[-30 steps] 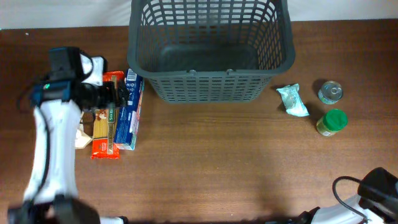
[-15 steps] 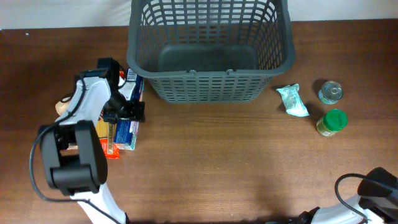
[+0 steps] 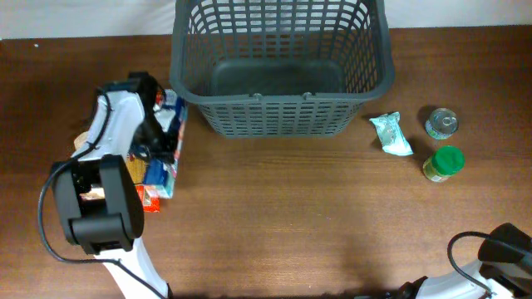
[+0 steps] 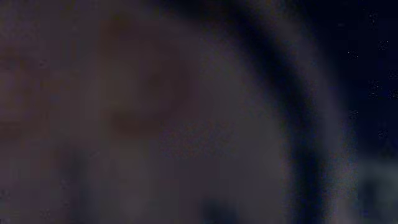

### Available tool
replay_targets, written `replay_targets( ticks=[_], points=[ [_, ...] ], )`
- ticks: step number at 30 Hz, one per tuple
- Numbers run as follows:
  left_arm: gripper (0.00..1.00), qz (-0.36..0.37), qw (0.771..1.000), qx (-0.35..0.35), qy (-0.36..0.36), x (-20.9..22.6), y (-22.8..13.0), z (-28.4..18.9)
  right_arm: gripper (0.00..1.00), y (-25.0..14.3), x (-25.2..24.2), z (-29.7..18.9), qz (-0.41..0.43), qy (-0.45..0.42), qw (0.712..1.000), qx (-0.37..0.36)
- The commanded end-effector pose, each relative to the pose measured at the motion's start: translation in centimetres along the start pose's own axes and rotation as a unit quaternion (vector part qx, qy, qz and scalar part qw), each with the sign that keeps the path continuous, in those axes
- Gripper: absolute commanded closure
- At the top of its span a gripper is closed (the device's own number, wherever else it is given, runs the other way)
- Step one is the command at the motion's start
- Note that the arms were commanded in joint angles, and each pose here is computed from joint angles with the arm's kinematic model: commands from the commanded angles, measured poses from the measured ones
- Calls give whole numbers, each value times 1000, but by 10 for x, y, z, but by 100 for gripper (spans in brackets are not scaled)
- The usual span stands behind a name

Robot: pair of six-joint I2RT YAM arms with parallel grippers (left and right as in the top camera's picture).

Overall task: Pack container
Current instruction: 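Grasp the blue box with the left gripper, then carry the blue box into the basket and release it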

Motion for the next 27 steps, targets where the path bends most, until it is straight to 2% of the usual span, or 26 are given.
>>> replay_targets(
  ticks=[1,5,9,11,13,15,20,22,24,25,27],
  points=[
    [98,-62,993,-91,50,34,27,-75,1,0,2,-2,5,8,1000,-2],
    [98,-63,974,-208,69,49,48,-166,1,0,2,-2,5,8,1000,-2],
    [98,-14,932,-346,102,47,62,-264,1,0,2,-2,5,8,1000,-2],
    [98,36,900,-416,127,35,67,-314,1,0,2,-2,5,8,1000,-2],
    [98,120,856,-478,155,11,69,-359,1,0,2,-2,4,8,1000,-2],
    [99,238,792,-528,193,-30,69,-400,1,0,2,-2,4,8,1000,-2],
    [98,425,662,-560,258,-126,74,-429,1,-1,1,-2,5,7,1000,0],
    [98,469,627,-563,262,-162,81,-425,1,-2,1,-2,5,7,1000,3],
    [98,509,603,-555,264,-194,93,-409,1,-4,1,-2,6,5,1000,7],
    [98,522,598,-549,264,-206,100,-400,1,-5,0,-2,7,5,1000,10],
    [98,537,604,-527,264,-225,118,-372,1,-7,0,-2,6,4,1000,14]
  ],
)
Point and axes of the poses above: each gripper's point midway between its finger pads, its own z axis out along the fingers, its own x axis along the line the jaws close on, y = z × x, the point moved 1 cm from there along -z, back along the fingers, and after that the axes turned 1 degree about -z, right-handed, at the moved point
